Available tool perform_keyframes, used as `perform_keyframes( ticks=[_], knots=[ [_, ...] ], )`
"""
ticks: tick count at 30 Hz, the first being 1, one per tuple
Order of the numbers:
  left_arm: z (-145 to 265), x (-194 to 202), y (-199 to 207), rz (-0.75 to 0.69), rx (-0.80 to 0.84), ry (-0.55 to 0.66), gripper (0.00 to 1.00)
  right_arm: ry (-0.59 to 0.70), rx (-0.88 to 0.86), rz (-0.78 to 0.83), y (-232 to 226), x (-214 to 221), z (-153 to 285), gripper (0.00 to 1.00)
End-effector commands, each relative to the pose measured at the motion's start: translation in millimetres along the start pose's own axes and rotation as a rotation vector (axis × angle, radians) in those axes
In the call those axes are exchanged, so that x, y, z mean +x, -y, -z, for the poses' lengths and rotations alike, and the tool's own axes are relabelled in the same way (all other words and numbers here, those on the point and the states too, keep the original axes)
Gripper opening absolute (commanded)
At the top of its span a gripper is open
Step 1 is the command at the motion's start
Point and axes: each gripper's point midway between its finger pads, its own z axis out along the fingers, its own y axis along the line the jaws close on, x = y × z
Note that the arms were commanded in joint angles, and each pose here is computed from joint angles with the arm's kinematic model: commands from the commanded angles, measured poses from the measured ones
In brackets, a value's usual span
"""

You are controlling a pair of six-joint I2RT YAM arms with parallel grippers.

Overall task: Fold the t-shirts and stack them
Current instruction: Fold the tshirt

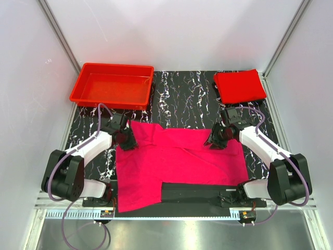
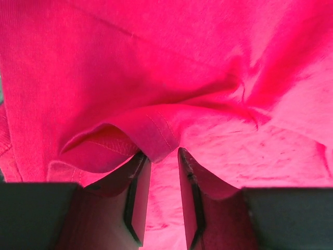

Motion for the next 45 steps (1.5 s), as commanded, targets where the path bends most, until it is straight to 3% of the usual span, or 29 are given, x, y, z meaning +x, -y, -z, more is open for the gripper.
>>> perform_keyframes(
  ticks=[1,4,9,21,38,43,45],
  knots=[
    [3,-22,14,-0.010,0.028,0.069,0.31,0.023,-0.045,0.017,-6,-4,4,0.43],
    [0,-22,16,-0.017,0.029,0.055,0.23,0.019,-0.050,0.016,-7,-3,4,0.42],
    [0,-20,18,-0.035,0.037,0.044,0.00,0.020,-0.048,0.019,-8,-4,6,0.42],
    [47,30,24,0.053,0.136,-0.023,0.00,0.041,0.088,0.024,15,-14,8,0.42],
    [55,84,60,0.063,0.293,-0.172,0.09,0.038,0.116,0.001,26,-13,6,0.42],
    [56,92,71,0.023,0.343,-0.216,0.34,0.034,0.144,-0.019,35,-16,3,0.42],
    [63,88,74,-0.022,0.344,-0.206,0.40,0.044,0.169,-0.036,43,-23,3,0.42]
  ],
)
